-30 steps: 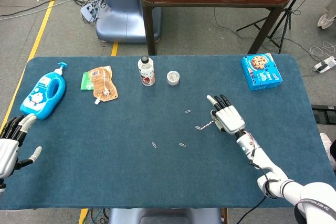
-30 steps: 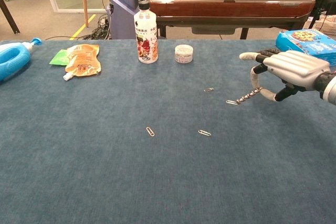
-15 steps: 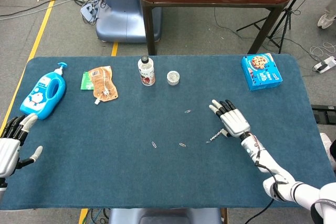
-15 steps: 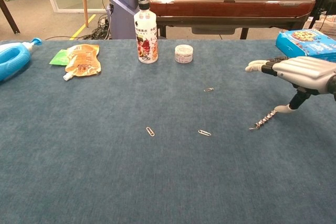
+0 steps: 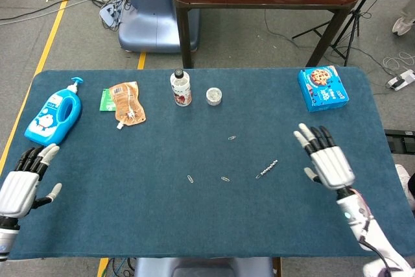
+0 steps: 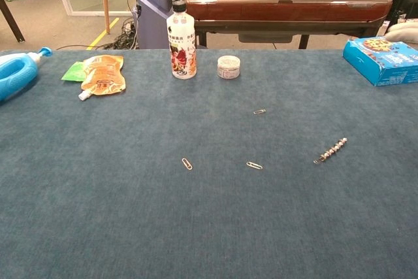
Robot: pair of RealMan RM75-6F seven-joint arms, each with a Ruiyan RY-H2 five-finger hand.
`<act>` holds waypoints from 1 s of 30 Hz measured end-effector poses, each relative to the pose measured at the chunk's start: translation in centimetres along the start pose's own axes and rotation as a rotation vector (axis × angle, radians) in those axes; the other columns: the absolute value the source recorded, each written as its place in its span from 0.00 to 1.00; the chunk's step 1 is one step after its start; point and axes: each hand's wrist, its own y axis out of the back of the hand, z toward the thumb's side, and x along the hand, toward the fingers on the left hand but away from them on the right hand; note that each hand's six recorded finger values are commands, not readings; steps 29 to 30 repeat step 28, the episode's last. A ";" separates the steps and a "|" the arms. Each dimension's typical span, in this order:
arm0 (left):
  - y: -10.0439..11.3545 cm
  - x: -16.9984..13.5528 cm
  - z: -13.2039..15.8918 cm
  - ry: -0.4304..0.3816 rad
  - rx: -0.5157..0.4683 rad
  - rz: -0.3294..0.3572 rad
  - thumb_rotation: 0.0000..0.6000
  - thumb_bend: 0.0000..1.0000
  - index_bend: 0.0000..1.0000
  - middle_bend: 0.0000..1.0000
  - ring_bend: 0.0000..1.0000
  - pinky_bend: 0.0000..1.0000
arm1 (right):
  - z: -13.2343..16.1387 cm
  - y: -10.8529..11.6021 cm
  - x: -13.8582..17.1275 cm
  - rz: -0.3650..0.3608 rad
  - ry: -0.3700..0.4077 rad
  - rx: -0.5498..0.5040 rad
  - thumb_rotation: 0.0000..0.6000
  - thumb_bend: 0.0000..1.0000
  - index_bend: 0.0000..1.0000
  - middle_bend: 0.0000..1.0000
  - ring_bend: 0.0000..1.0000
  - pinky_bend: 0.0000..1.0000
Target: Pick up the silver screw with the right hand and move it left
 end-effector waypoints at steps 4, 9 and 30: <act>-0.8 0.4 0.4 0.005 0.021 -0.043 1.00 0.36 0.00 0.00 0.00 0.00 | -2.0 0.7 3.6 -0.033 -0.070 0.014 1.00 0.23 0.00 0.00 0.00 0.00; -1.5 1.1 1.0 -0.003 0.032 -0.066 1.00 0.36 0.00 0.00 0.00 0.00 | -3.6 0.8 6.7 -0.074 -0.129 0.020 1.00 0.23 0.00 0.00 0.00 0.00; -1.1 1.5 0.5 -0.009 0.042 -0.020 1.00 0.36 0.00 0.00 0.00 0.00 | -5.3 -1.6 7.2 -0.004 -0.180 0.003 1.00 0.24 0.00 0.00 0.00 0.00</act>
